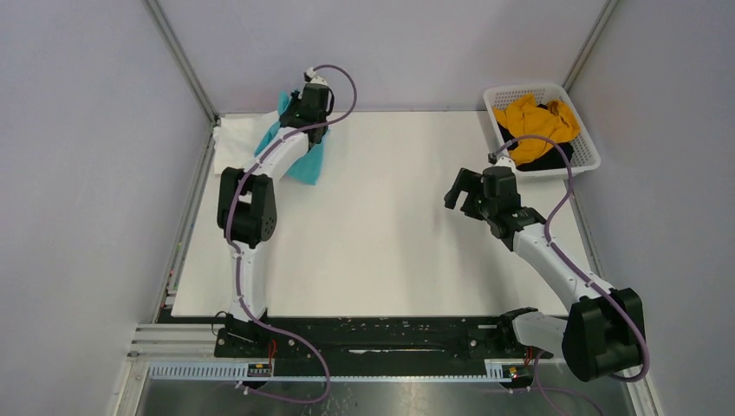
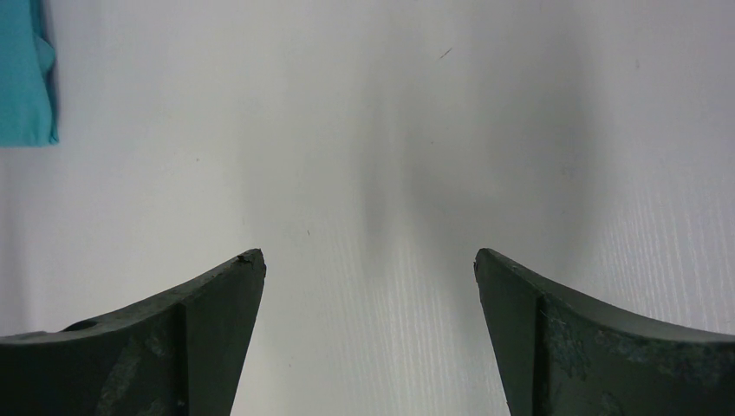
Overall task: Fold and stack the t-shirts
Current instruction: Put the neatly folded tshirt into the corner of the board with the left arm
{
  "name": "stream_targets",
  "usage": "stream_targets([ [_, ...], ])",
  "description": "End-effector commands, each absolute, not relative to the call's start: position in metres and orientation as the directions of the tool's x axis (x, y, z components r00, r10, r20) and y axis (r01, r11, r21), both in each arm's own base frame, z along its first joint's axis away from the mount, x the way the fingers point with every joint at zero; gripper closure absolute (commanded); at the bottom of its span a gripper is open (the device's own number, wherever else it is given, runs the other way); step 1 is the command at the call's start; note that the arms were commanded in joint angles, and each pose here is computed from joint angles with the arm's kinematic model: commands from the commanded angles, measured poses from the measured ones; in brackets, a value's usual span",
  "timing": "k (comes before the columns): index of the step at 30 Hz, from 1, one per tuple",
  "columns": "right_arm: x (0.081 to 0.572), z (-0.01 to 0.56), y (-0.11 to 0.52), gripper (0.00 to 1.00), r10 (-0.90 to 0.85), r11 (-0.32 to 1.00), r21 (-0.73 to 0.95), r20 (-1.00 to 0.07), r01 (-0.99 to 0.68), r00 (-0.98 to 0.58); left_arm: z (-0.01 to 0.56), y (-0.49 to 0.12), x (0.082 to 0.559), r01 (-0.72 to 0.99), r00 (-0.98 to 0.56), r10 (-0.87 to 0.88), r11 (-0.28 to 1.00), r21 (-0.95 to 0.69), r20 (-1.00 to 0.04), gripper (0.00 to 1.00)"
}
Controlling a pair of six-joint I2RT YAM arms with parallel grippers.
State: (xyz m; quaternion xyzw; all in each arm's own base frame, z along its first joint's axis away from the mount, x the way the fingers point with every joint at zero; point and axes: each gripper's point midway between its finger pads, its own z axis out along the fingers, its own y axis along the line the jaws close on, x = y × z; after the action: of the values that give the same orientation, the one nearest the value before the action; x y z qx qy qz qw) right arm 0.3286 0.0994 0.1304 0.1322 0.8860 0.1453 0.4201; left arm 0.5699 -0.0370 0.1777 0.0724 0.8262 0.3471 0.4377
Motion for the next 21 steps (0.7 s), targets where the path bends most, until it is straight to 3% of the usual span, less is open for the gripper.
stream_targets([
  [1,0.337,0.138,0.099,0.01,0.352,0.926,0.359,-0.715,0.116,-0.604,0.260,-0.022,0.583,-0.347,-0.480,0.384,0.742,0.573,-0.788,1.00],
  [8,0.338,0.135,0.101,0.01,0.351,0.926,0.360,-0.707,0.115,-0.614,0.279,0.006,0.597,-0.427,-0.466,0.308,0.743,0.516,-0.829,1.00],
  [21,0.338,0.135,0.101,0.01,0.352,0.926,0.359,-0.702,0.119,-0.619,0.316,0.018,0.593,-0.397,-0.424,0.343,0.761,0.513,-0.838,1.00],
])
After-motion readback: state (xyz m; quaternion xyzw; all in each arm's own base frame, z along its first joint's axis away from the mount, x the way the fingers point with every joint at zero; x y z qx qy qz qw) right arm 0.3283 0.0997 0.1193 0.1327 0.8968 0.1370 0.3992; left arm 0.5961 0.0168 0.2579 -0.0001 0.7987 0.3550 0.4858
